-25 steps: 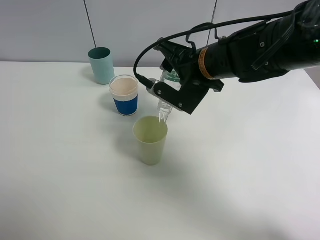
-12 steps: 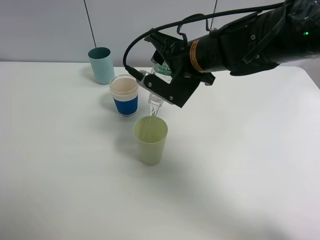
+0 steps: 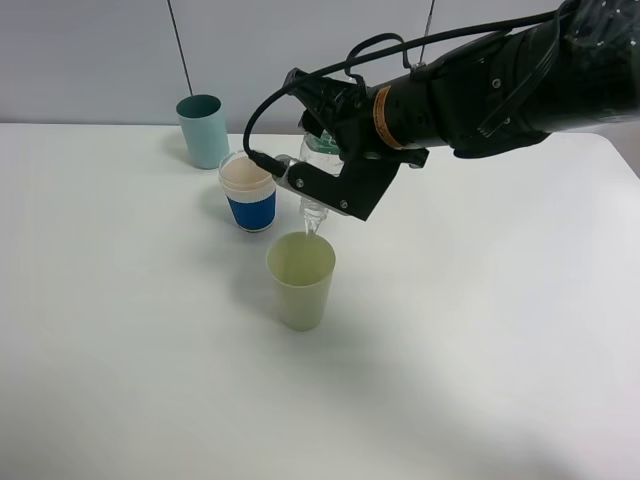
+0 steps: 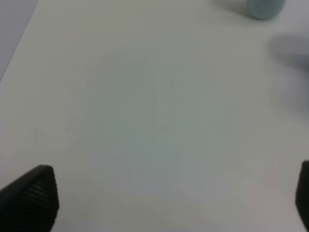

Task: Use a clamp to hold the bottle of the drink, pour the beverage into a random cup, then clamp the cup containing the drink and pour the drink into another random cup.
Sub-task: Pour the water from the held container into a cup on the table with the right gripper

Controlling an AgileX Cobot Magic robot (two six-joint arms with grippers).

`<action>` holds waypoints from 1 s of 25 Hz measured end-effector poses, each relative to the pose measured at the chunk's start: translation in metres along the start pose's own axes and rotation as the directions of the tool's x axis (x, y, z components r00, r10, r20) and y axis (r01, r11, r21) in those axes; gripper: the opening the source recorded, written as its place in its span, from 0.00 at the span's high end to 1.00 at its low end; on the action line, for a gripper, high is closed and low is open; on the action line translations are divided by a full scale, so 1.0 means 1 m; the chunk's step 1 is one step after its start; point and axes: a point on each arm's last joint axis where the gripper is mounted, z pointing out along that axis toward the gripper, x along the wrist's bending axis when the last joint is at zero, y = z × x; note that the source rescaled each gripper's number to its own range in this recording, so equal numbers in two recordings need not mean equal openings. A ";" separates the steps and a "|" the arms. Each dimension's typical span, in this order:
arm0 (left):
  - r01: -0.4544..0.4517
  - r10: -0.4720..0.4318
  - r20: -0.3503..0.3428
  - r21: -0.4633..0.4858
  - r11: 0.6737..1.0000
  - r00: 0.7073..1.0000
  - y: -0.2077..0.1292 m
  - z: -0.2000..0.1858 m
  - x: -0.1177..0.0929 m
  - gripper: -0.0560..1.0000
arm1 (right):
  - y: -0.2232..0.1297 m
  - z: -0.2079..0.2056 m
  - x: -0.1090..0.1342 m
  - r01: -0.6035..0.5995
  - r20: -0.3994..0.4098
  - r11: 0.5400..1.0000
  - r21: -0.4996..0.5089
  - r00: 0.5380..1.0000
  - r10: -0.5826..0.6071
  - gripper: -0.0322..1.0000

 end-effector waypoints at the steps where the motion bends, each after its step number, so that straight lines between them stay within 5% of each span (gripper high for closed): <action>1: 0.000 0.000 0.000 0.000 1.000 1.000 0.000 0.000 0.000 0.00 | 0.000 0.000 0.000 0.007 0.000 1.000 0.000 1.000 -0.007 0.95; 25: 0.000 0.000 0.000 0.000 1.000 1.000 0.000 0.000 0.000 0.00 | 0.002 0.000 -0.003 0.147 0.027 0.989 -0.013 0.989 -0.147 0.95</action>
